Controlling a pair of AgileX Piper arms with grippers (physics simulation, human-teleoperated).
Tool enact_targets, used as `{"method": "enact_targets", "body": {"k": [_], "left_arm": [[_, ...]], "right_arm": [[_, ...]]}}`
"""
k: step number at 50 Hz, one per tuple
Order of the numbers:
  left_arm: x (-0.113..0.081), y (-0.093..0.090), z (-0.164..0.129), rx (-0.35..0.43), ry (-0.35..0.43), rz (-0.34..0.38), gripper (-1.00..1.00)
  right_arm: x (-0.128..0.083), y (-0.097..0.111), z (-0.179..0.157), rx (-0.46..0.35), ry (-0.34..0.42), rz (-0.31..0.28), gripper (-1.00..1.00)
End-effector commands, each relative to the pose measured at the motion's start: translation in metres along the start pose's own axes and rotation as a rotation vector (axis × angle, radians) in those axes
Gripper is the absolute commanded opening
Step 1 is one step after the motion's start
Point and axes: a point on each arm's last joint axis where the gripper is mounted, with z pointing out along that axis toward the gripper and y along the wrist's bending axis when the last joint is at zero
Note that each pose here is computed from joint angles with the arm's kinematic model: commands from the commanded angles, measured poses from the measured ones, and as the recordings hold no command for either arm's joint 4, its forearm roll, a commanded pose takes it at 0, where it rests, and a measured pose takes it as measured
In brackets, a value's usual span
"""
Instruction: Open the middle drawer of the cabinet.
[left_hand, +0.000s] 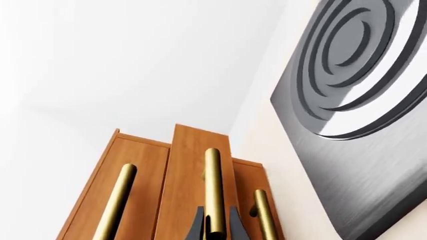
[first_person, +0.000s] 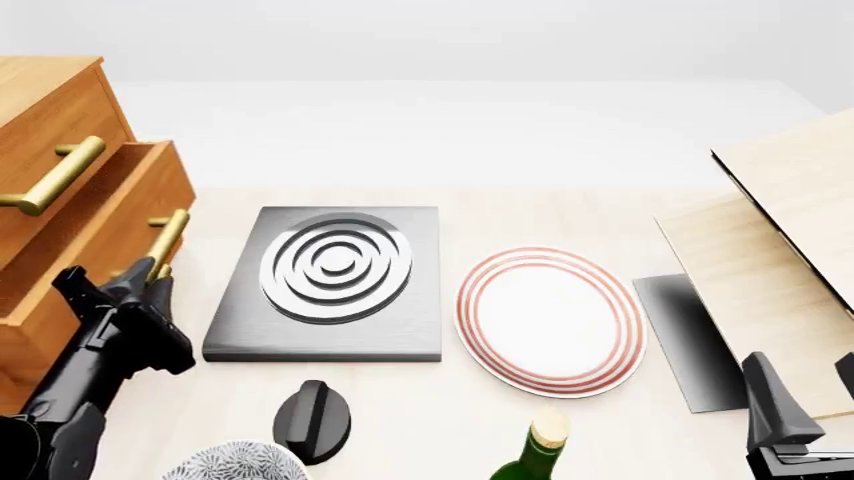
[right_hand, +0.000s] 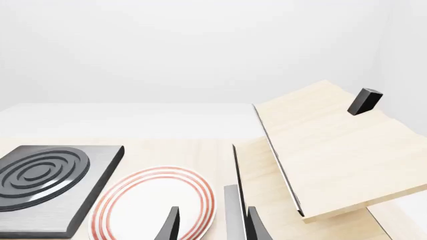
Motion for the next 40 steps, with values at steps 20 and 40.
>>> {"method": "enact_targets", "body": {"k": [20, 40], "left_arm": [[-0.019, 0.004, 0.002, -0.038, -0.084, 0.008, -1.0], [-0.028, 0.006, -0.008, -0.042, -0.127, -0.001, -1.0]], "right_arm": [[0.0, 0.0, 0.0, 0.0, 0.0, 0.0, 1.0], [0.0, 0.0, 0.0, 0.0, 0.0, 0.0, 1.0]]}}
